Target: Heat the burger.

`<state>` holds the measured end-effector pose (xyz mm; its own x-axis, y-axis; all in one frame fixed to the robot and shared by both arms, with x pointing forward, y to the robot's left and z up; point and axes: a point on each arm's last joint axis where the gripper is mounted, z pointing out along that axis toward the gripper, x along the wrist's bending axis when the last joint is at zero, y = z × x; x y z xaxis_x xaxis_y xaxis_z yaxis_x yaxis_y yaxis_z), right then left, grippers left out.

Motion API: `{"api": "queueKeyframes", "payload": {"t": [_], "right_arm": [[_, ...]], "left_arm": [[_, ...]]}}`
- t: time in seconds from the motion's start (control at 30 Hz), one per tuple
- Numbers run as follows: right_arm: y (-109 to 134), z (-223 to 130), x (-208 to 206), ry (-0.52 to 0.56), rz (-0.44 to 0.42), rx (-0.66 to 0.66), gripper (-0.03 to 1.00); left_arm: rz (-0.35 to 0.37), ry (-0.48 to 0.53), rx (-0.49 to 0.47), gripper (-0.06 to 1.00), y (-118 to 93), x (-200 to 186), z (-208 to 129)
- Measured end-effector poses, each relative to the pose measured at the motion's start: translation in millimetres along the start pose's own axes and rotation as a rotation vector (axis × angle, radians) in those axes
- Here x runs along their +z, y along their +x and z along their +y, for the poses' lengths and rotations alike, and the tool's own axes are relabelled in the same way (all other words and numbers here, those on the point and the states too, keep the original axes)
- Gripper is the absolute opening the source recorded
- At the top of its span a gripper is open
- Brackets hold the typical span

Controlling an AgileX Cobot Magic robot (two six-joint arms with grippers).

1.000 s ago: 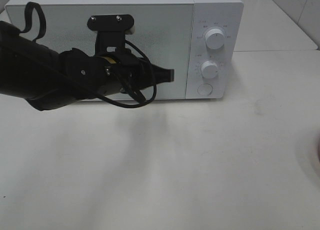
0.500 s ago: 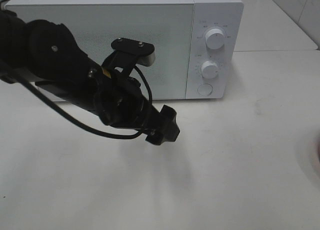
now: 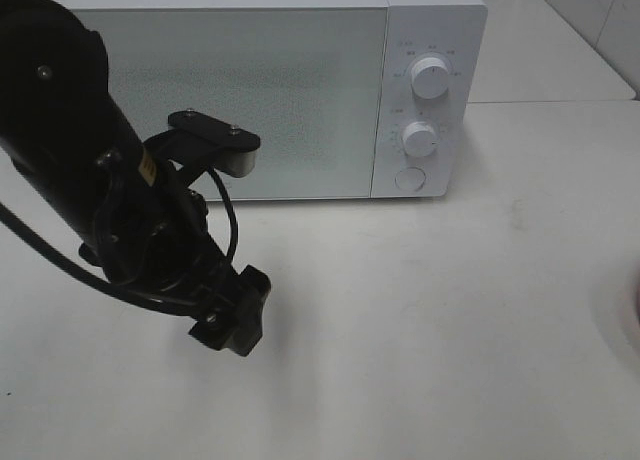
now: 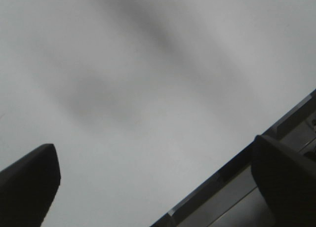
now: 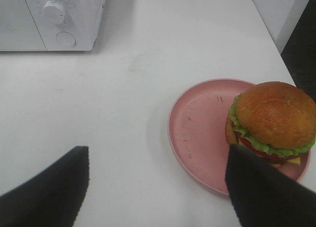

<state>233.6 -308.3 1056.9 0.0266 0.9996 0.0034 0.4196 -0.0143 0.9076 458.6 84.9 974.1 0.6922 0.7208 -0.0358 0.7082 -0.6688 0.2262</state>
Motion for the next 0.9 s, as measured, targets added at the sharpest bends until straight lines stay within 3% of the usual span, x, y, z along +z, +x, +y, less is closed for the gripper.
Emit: {"api": "queueKeyframes", "payload": {"t": [0.17, 0.2, 0.23, 0.3, 0.33, 0.4, 0.43, 0.47, 0.6, 0.77, 0.9], "right_arm": [[0.0, 0.0, 0.0, 0.000, 0.000, 0.000, 0.75], [0.0, 0.0, 0.0, 0.000, 0.000, 0.000, 0.75], [0.0, 0.0, 0.0, 0.000, 0.000, 0.000, 0.75], [0.0, 0.0, 0.0, 0.000, 0.000, 0.000, 0.75], [0.0, 0.0, 0.0, 0.000, 0.000, 0.000, 0.75], [0.0, 0.0, 0.0, 0.000, 0.000, 0.000, 0.75], [0.0, 0.0, 0.0, 0.000, 0.000, 0.000, 0.75], [0.0, 0.0, 0.0, 0.000, 0.000, 0.000, 0.75], [0.0, 0.0, 0.0, 0.000, 0.000, 0.000, 0.75], [0.0, 0.0, 0.0, 0.000, 0.000, 0.000, 0.75], [0.0, 0.0, 0.0, 0.000, 0.000, 0.000, 0.75]], "left_arm": [[0.004, 0.056, -0.110, 0.97, 22.9, -6.8, -7.7], [0.009, 0.059, -0.183, 0.97, 41.7, -12.7, -11.5], [0.009, 0.059, -0.183, 0.97, 41.7, -12.7, -11.5], [0.015, 0.067, -0.283, 0.97, 69.5, -25.6, -21.6], [0.015, 0.067, -0.283, 0.97, 69.5, -25.6, -21.6], [0.023, 0.087, -0.396, 0.97, 96.8, -39.0, -36.4], [0.023, 0.087, -0.396, 0.97, 96.8, -39.0, -36.4], [0.030, 0.109, -0.476, 0.97, 114.9, -47.8, -49.1], [0.042, 0.122, -0.607, 0.97, 139.8, -69.0, -73.9], [0.072, 0.107, -0.719, 0.97, 151.6, -90.6, -107.2], [0.093, 0.115, -0.756, 0.97, 141.5, -96.9, -135.2]]}}
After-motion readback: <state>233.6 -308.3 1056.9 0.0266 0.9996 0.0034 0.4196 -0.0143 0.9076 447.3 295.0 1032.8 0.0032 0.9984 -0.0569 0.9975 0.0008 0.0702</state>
